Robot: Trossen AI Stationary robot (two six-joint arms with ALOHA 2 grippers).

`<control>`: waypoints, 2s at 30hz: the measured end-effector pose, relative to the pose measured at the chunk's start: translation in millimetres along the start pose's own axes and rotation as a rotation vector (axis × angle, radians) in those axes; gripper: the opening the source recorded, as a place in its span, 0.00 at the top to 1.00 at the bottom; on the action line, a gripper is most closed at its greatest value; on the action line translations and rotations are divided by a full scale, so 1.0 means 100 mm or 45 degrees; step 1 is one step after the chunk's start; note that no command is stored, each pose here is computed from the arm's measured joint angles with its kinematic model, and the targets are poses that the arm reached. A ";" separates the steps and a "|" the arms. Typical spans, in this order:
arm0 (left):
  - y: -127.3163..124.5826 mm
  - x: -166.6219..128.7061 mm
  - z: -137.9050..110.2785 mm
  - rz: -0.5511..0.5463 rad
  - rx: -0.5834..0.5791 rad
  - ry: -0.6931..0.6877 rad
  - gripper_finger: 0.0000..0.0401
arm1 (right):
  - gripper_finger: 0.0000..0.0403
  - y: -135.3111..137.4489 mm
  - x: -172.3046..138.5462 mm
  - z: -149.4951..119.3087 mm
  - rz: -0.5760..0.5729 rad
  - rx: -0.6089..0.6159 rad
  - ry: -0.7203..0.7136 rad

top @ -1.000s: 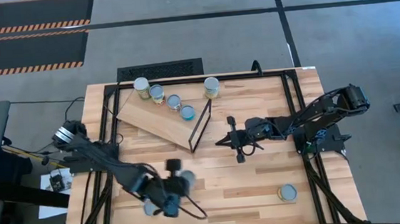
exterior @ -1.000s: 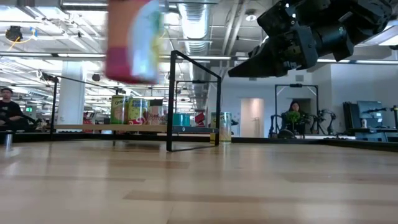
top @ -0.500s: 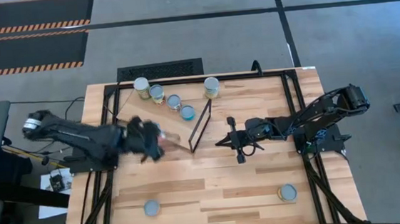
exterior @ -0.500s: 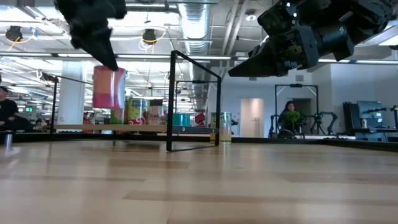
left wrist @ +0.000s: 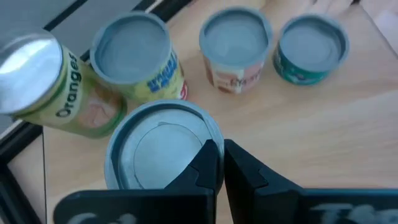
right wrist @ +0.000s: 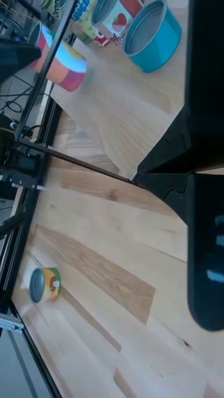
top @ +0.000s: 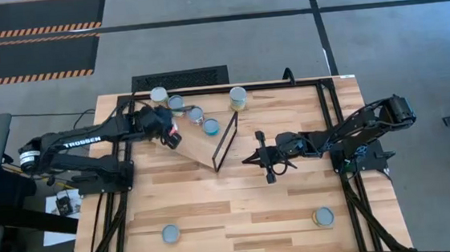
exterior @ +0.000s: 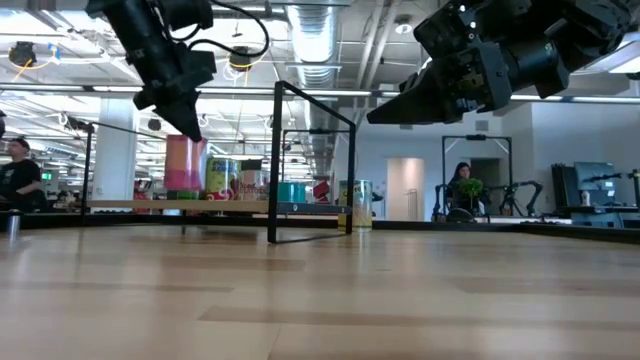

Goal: Pick and place cans onto a shelf
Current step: Put the canned pineapples on the shelf

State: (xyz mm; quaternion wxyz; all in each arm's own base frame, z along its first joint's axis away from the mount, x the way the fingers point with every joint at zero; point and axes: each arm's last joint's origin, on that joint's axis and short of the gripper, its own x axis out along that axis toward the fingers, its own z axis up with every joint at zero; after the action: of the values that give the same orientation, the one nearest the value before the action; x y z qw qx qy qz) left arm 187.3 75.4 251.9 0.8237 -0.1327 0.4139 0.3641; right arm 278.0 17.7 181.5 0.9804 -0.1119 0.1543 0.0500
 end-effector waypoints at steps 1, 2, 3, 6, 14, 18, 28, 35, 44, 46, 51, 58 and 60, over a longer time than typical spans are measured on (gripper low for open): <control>0.02 0.01 0.01 -0.002 -0.005 -0.007 1.00 | 0.97 0.00 0.00 0.00 0.000 0.000 0.000; 0.04 0.01 0.03 -0.004 -0.010 -0.012 1.00 | 0.97 0.00 0.00 0.00 -0.001 0.000 0.000; 0.06 0.02 0.04 -0.009 -0.012 -0.011 1.00 | 0.97 0.00 0.00 0.00 -0.001 0.000 0.000; 0.13 0.05 0.05 -0.017 -0.031 0.005 1.00 | 0.97 0.00 0.00 0.00 -0.001 0.000 0.000; 0.18 0.11 0.08 -0.046 -0.061 0.007 1.00 | 0.97 0.00 0.00 0.00 -0.002 0.000 0.000; 0.16 0.20 0.05 -0.036 -0.047 0.027 1.00 | 0.97 0.00 0.00 0.00 0.001 -0.001 0.000; 0.17 0.25 0.06 -0.024 -0.051 0.010 1.00 | 0.97 0.02 -0.03 0.04 0.003 -0.004 -0.023; 0.16 0.29 0.06 -0.020 -0.042 0.027 0.94 | 0.97 0.03 -0.03 0.05 0.011 -0.007 -0.026; 0.17 0.29 0.06 0.019 -0.027 0.018 0.92 | 0.97 0.03 -0.03 0.05 0.011 -0.007 -0.026; 0.17 0.29 0.06 0.021 -0.022 0.018 0.92 | 0.97 0.03 -0.03 0.05 0.011 -0.007 -0.026; 0.17 0.29 0.06 0.021 -0.018 0.016 0.92 | 0.97 0.03 -0.03 0.05 0.011 -0.007 -0.027; 0.17 0.28 0.07 0.013 -0.013 0.005 0.91 | 0.97 0.03 -0.03 0.05 0.011 -0.007 -0.026; 0.17 0.28 0.07 0.013 -0.012 0.005 0.91 | 0.97 0.03 -0.03 0.05 0.011 -0.007 -0.026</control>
State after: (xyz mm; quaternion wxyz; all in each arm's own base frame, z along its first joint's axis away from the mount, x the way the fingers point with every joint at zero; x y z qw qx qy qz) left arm 190.3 104.5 236.0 0.8204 -0.1351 0.4146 0.3698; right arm 276.3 21.7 186.3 0.9814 -0.1135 0.1445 0.0557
